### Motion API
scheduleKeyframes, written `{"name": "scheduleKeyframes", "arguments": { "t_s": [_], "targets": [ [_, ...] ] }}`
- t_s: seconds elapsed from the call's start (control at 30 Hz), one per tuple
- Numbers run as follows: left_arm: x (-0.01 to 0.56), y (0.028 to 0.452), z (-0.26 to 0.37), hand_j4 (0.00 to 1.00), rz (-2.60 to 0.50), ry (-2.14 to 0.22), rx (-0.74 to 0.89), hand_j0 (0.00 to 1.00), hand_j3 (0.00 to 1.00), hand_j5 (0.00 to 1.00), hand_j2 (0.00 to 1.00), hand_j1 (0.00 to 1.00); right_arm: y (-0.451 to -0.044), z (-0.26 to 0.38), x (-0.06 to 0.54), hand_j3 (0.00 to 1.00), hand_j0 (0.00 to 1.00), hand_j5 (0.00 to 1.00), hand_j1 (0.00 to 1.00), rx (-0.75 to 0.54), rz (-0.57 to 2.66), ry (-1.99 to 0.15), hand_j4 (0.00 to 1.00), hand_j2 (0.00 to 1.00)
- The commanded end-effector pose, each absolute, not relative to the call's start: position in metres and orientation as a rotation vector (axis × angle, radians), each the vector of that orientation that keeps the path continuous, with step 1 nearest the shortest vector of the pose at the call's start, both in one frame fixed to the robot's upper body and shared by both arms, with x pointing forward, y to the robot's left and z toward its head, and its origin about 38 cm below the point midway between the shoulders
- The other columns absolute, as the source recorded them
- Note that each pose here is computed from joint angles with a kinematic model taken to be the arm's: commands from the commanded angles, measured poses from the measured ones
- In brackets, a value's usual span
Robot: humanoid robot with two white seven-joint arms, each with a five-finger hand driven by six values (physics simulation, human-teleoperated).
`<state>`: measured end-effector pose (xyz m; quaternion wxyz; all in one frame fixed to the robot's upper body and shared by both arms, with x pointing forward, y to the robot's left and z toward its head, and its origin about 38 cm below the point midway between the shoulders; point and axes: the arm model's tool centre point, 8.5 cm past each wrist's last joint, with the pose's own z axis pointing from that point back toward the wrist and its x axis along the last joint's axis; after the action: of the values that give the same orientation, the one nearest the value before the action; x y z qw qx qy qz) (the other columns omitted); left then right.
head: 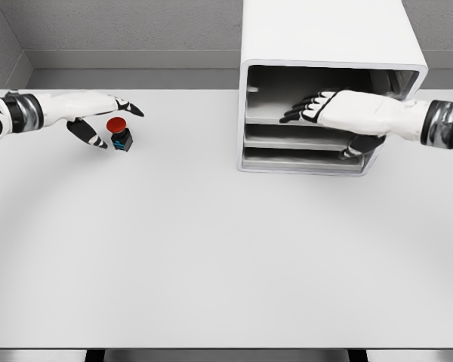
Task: Slide open multi-storey tabletop storage cabinets and put open load switch and slide close multi-storey tabletop storage cabinets
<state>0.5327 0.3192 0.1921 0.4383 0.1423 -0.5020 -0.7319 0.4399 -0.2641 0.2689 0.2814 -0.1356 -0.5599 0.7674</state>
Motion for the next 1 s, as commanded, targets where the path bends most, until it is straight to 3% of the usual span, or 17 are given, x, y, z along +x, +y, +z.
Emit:
{"name": "scheduleKeyframes", "arguments": {
  "t_s": [0.0, 0.33, 0.5, 0.8, 0.97],
  "targets": [
    [0.534, 0.316, 0.189, 0.86, -1.820, -1.240, 0.353, 0.86, 0.86, 0.86, 0.86, 0.86, -0.260, 0.246, 0.446, 1.00, 1.00, 1.00, 1.00, -0.305, 2.042, -1.455, 1.00, 1.00],
    [0.538, 0.307, 0.180, 0.86, -1.837, -1.208, 0.352, 0.86, 0.86, 0.86, 0.86, 0.86, -0.270, 0.235, 0.477, 1.00, 1.00, 1.00, 1.00, -0.307, 1.955, -1.406, 1.00, 1.00],
    [0.538, 0.308, 0.180, 0.65, -1.834, -1.206, 0.353, 0.65, 0.65, 0.65, 0.65, 0.65, -0.272, 0.236, 0.477, 1.00, 1.00, 1.00, 1.00, -0.311, 1.961, -1.403, 1.00, 1.00],
    [0.538, 0.309, 0.181, 0.45, -1.829, -1.209, 0.353, 0.45, 0.45, 0.45, 0.45, 0.45, -0.256, 0.249, 0.457, 1.00, 1.00, 1.00, 1.00, -0.299, 2.079, -1.458, 1.00, 1.00],
    [0.538, 0.309, 0.181, 0.41, -1.831, -1.209, 0.352, 0.41, 0.41, 0.41, 0.41, 0.41, -0.249, 0.251, 0.449, 1.00, 1.00, 1.00, 1.00, -0.272, 2.141, -1.498, 1.00, 1.00]
  ]
}}
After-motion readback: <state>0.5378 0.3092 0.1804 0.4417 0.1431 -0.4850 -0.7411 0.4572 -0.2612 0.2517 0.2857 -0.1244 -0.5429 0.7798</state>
